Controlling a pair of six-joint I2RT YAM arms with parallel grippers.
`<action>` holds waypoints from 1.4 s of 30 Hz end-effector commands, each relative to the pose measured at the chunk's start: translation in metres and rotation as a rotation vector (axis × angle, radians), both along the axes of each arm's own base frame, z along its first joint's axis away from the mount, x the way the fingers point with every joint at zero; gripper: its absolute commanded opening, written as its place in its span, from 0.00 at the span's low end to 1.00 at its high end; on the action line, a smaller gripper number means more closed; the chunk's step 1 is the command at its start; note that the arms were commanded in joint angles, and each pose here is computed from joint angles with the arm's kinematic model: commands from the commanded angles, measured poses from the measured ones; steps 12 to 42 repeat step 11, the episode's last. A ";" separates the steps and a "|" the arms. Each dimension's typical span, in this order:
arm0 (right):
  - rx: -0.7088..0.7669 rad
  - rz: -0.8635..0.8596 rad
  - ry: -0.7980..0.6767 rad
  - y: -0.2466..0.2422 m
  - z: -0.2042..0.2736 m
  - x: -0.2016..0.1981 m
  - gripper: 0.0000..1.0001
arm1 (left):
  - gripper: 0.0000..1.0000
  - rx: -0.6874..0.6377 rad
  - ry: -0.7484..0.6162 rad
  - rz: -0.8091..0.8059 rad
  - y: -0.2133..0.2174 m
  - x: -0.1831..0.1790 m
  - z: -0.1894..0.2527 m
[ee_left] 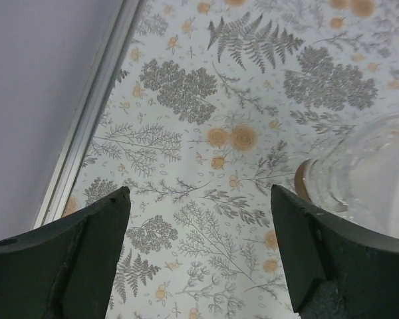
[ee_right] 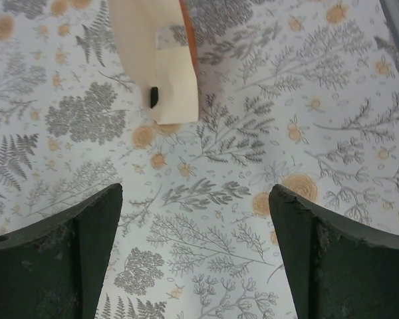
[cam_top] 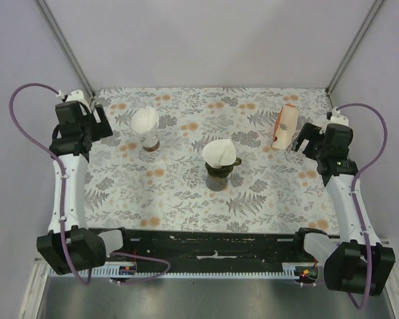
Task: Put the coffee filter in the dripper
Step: Reset both arms
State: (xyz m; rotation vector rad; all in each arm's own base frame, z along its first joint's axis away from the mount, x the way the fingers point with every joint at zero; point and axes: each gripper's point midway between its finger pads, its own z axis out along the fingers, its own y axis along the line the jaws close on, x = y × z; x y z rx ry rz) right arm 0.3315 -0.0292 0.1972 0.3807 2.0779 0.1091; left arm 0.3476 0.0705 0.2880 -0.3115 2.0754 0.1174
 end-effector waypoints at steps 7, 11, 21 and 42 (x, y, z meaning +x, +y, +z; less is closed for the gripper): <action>0.027 -0.102 -0.073 -0.010 -0.017 0.003 0.98 | 0.93 -0.044 -0.101 -0.088 -0.012 0.006 -0.088; 0.036 -0.122 -0.069 -0.012 -0.024 0.004 0.98 | 0.93 -0.023 -0.116 -0.070 -0.008 0.004 -0.106; 0.036 -0.122 -0.069 -0.012 -0.024 0.004 0.98 | 0.93 -0.023 -0.116 -0.070 -0.008 0.004 -0.106; 0.036 -0.122 -0.069 -0.012 -0.024 0.004 0.98 | 0.93 -0.023 -0.116 -0.070 -0.008 0.004 -0.106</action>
